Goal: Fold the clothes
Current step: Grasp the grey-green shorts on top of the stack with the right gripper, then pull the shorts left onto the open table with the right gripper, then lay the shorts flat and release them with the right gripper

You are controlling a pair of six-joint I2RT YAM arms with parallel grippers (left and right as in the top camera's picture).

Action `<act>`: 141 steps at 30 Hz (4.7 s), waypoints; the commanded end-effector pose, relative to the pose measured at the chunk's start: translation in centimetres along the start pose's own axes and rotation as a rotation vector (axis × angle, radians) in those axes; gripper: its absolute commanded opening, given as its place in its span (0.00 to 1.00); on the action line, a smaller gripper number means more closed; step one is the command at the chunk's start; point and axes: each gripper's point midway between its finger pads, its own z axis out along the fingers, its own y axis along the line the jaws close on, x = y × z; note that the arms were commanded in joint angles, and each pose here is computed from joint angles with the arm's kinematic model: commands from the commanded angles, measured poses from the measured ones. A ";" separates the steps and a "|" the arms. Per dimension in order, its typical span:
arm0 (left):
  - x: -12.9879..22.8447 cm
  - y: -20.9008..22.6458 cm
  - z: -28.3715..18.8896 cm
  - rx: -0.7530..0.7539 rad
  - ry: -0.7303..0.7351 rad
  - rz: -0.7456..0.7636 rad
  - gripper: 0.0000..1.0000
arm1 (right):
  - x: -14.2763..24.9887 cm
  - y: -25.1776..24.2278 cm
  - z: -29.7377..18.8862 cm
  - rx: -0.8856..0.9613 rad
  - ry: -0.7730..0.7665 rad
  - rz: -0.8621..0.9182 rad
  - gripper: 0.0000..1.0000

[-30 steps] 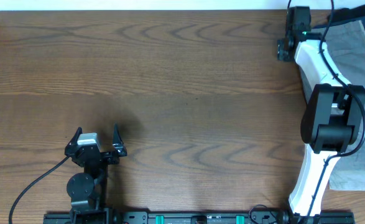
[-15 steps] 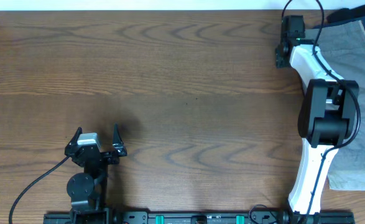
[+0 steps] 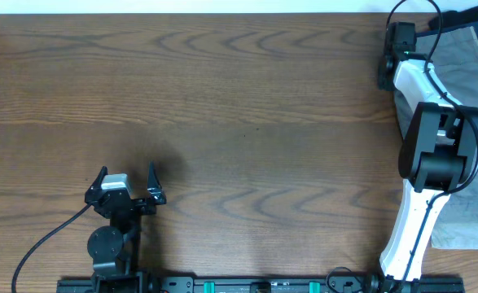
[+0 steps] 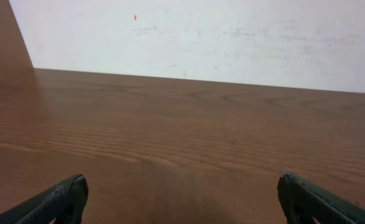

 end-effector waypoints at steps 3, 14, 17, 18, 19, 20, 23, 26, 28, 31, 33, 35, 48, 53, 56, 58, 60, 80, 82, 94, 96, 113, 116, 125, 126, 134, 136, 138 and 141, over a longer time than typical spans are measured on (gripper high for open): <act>1.5 0.0 0.1 0.002 0.041 0.005 0.98 | 0.3 -0.3 0.4 0.022 0.013 0.035 0.31; 1.5 0.0 0.1 0.002 0.041 0.005 0.98 | -2.5 -1.7 -2.6 0.023 -0.069 0.105 0.20; 1.5 0.0 0.1 0.002 0.041 0.005 0.98 | -2.7 -2.1 -2.9 0.031 -0.074 0.111 0.20; 1.5 0.0 0.1 0.002 0.041 0.005 0.98 | -2.7 -2.2 -3.0 0.032 -0.076 0.113 0.22; 1.5 0.0 0.1 0.002 0.041 0.005 0.98 | -2.8 -2.3 -3.1 0.034 -0.078 0.114 0.23; 1.5 0.0 0.1 0.002 0.041 0.005 0.98 | -2.9 -2.5 -3.2 0.042 -0.081 0.116 0.23; 1.5 0.0 0.1 0.002 0.041 0.005 0.98 | -3.1 -3.1 -3.5 0.069 -0.088 0.122 0.17; 1.5 0.0 0.1 0.002 0.041 0.005 0.98 | -3.2 -3.5 -3.8 0.091 -0.091 0.124 0.17; 1.5 0.0 0.1 0.002 0.041 0.005 0.98 | -3.2 -3.6 -3.9 0.091 -0.093 0.125 0.16; 1.5 0.0 0.1 0.002 0.041 0.005 0.98 | -3.1 -3.7 -3.9 0.091 -0.088 0.124 0.10; 1.5 0.0 0.1 0.002 0.041 0.005 0.98 | -3.0 -3.7 -3.9 0.092 -0.084 0.122 0.08; 1.5 0.0 0.1 0.002 0.041 0.005 0.98 | -3.0 -3.7 -3.9 0.092 -0.084 0.123 0.02; 1.5 0.0 0.1 0.002 0.041 0.005 0.98 | -5.4 -6.2 -9.3 0.062 -0.176 0.262 0.01; 1.5 0.0 0.1 0.002 0.041 0.005 0.98 | -5.8 -6.3 -10.4 0.033 -0.193 0.267 0.01; 1.5 0.0 0.1 0.002 0.041 0.005 0.98 | -5.3 -5.6 -10.3 0.000 -0.172 0.252 0.01; 1.5 0.0 0.1 0.002 0.041 0.005 0.98 | -5.1 -5.3 -10.3 -0.015 -0.163 0.246 0.01; 1.5 0.0 0.1 0.002 0.041 0.005 0.98 | -5.2 -4.9 -10.5 -0.030 -0.163 0.242 0.01; 1.5 0.0 0.1 0.002 0.041 0.005 0.98 | -3.4 20.7 -28.0 -0.658 -0.316 -0.158 0.01; 1.5 0.0 0.1 0.002 0.041 0.005 0.98 | -1.2 24.7 -31.3 -0.764 -0.330 -0.271 0.01; 1.5 0.0 0.1 0.002 0.041 0.005 0.98 | 10.8 36.3 -44.4 -0.955 -0.421 -0.656 0.02; 1.5 0.0 0.1 0.002 0.041 0.005 0.98 | 12.3 37.0 -45.4 -0.963 -0.408 -0.654 0.01; 1.5 0.0 0.1 0.002 0.041 0.005 0.98 | 7.4 22.9 -43.6 -0.739 -0.260 -0.254 0.85; 1.5 0.0 0.1 0.002 0.041 0.005 0.98 | 6.8 17.5 -40.2 -0.638 -0.166 -0.192 0.99; 1.5 0.0 0.1 0.002 0.041 0.005 0.98 | 11.6 7.7 -29.1 -0.361 0.252 -0.086 0.99; 1.5 0.0 0.1 0.002 0.041 0.005 0.98 | 12.2 7.2 -27.9 -0.342 0.286 -0.049 0.99; 1.5 0.0 0.1 0.002 0.041 0.005 0.98 | 17.6 7.8 -21.4 -0.413 0.495 0.119 0.99; 1.5 0.0 0.1 0.002 0.041 0.005 0.98 | 18.6 8.6 -20.7 -0.446 0.518 0.130 0.99; 1.5 0.0 0.1 0.002 0.041 0.005 0.98 | 19.6 9.4 -20.3 -0.468 0.534 0.130 0.97; 1.5 0.0 0.1 0.002 0.041 0.005 0.98 | 21.3 10.3 -19.4 -0.477 0.548 0.117 0.93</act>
